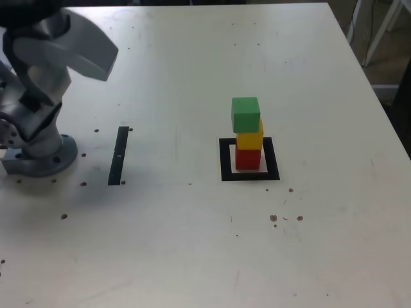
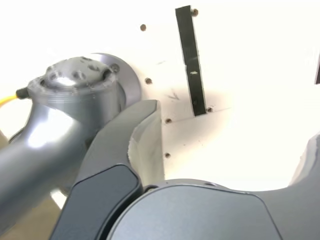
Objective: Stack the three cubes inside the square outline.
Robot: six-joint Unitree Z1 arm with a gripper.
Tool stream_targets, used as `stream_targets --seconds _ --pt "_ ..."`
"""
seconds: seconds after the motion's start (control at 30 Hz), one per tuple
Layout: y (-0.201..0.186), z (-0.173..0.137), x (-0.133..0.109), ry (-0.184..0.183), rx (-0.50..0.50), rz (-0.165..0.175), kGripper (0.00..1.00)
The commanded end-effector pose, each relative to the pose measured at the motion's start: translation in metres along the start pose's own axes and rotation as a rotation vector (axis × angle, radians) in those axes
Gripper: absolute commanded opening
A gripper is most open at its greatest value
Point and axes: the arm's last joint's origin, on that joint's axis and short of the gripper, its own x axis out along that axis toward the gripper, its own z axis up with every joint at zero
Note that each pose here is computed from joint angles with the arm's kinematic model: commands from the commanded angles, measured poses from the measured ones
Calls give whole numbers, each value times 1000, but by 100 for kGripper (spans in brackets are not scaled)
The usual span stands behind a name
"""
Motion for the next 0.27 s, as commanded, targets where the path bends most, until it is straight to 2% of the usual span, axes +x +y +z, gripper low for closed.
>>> stream_targets --seconds 0.0,0.23 --pt "-1 0 8 21 14 -2 99" --pt "-3 -1 22 92 14 -9 99"
